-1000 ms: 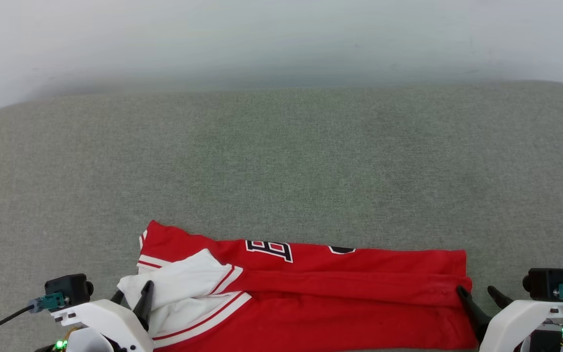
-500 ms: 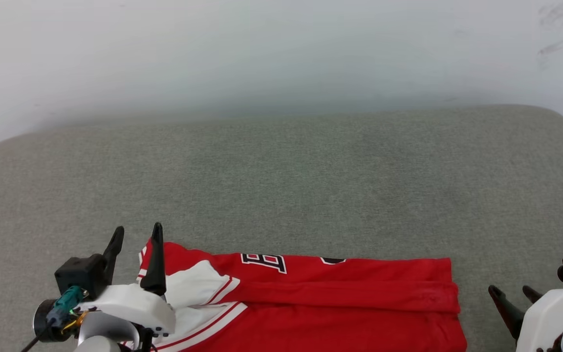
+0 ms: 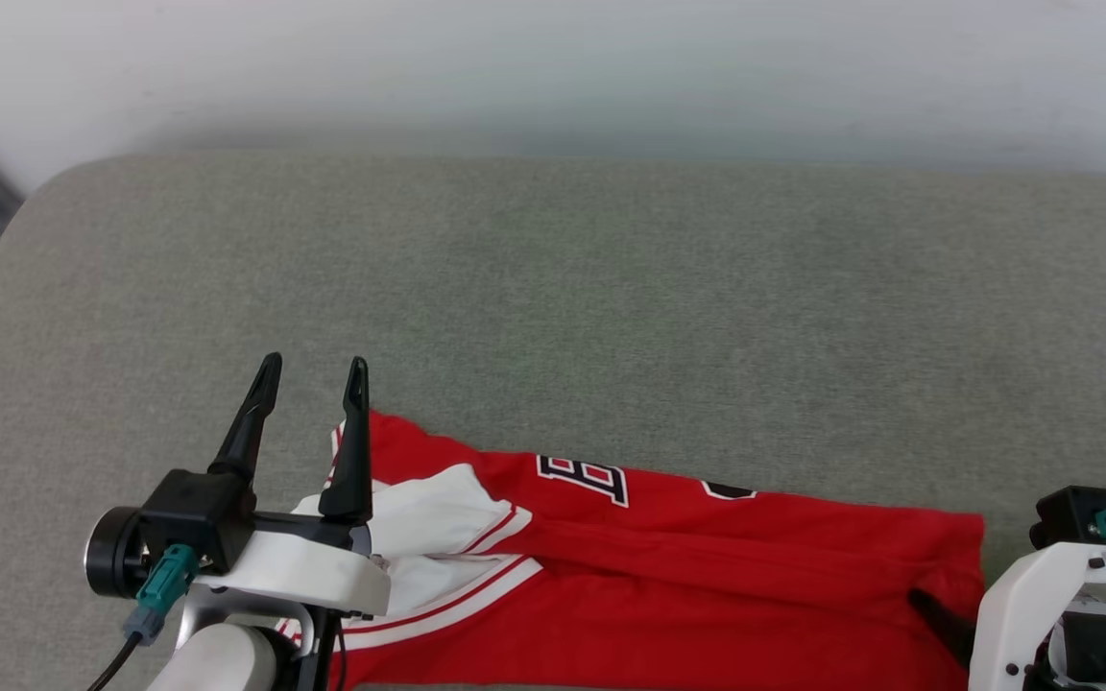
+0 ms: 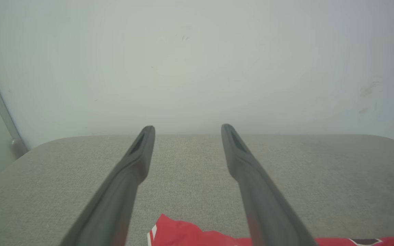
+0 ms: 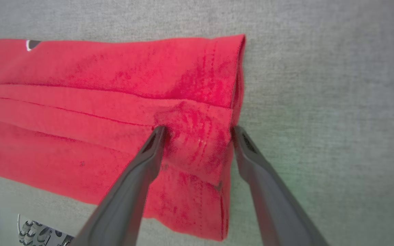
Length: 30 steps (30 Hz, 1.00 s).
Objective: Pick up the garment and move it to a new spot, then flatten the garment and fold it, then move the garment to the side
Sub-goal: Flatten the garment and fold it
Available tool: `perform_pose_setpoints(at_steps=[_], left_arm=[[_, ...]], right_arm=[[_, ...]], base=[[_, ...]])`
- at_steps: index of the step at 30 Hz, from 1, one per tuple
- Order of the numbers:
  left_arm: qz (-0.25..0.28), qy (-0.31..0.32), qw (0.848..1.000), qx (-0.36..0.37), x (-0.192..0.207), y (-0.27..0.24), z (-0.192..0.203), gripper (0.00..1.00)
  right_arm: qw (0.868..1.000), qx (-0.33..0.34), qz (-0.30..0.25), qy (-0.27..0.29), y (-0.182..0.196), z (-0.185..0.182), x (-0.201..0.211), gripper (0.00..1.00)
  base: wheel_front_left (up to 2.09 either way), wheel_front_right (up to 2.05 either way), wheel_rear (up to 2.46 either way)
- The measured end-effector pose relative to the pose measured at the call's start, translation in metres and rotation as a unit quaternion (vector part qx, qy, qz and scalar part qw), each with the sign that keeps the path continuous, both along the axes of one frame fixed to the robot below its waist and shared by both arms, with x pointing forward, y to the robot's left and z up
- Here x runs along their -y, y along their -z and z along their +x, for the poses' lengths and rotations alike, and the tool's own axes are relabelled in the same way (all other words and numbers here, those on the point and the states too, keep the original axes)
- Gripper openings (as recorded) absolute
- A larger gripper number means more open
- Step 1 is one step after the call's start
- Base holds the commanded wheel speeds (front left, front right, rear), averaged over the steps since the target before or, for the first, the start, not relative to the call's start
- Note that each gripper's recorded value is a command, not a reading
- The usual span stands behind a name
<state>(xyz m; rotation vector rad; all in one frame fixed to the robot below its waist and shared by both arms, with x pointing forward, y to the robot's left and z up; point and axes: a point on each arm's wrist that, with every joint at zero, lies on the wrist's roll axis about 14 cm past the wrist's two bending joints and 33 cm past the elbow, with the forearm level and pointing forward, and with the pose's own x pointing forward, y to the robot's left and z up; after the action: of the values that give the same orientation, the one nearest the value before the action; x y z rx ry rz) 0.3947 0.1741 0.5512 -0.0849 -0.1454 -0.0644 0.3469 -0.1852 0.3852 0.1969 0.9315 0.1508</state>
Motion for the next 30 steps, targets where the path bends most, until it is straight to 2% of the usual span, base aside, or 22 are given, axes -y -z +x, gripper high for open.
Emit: perform_pose_setpoints(at_steps=[3, 4, 5, 6, 7, 8, 15, 19, 25, 30], left_arm=[[0.003, -0.008, 1.000, -0.001, -0.005, 0.001, 0.000, 1.00], [0.003, -0.012, 1.000, -0.002, -0.007, 0.002, 0.000, 1.00], [0.004, -0.016, 1.000, -0.005, -0.010, 0.003, 0.000, 1.00], [0.004, -0.019, 1.000, -0.006, -0.011, 0.004, -0.001, 1.00], [0.003, -0.021, 1.000, -0.006, -0.012, 0.004, -0.001, 1.00], [0.004, -0.022, 1.000, -0.007, -0.013, 0.005, -0.001, 1.00], [0.018, -0.021, 1.000, -0.012, -0.014, 0.004, -0.005, 1.00], [0.022, -0.021, 0.999, -0.015, -0.012, 0.003, -0.008, 1.00], [0.022, -0.018, 0.999, -0.018, -0.007, 0.003, -0.012, 1.00], [0.020, -0.007, 1.000, -0.012, 0.002, -0.003, -0.011, 1.00]], right_arm=[[0.999, -0.030, 0.004, -0.011, 0.017, -0.001, -0.007, 1.00], [0.999, -0.037, 0.006, -0.016, 0.020, -0.001, -0.010, 0.91], [0.999, -0.042, 0.011, -0.018, 0.023, 0.000, -0.012, 0.44], [0.999, -0.047, 0.015, -0.020, 0.024, 0.000, -0.015, 0.44], [0.998, -0.048, 0.015, -0.023, 0.025, 0.001, -0.015, 0.13], [0.998, -0.047, 0.016, -0.026, 0.024, 0.002, -0.016, 0.00], [0.999, -0.013, 0.012, -0.035, 0.009, 0.007, -0.017, 0.00], [1.000, 0.012, 0.005, -0.019, -0.005, 0.012, -0.002, 0.00], [0.998, 0.033, -0.012, 0.052, -0.021, 0.005, 0.050, 0.00], [0.990, 0.047, -0.037, 0.124, -0.036, -0.011, 0.101, 0.00]], base=[[0.00, 0.00, 0.00], [0.00, 0.00, 0.00], [0.00, 0.00, 0.00], [0.00, 0.00, 0.00], [0.00, 0.00, 0.00], [0.00, 0.00, 0.00], [0.00, 0.00, 0.00], [0.00, 0.00, 0.00], [0.00, 0.00, 0.00], [0.00, 0.00, 0.00]])
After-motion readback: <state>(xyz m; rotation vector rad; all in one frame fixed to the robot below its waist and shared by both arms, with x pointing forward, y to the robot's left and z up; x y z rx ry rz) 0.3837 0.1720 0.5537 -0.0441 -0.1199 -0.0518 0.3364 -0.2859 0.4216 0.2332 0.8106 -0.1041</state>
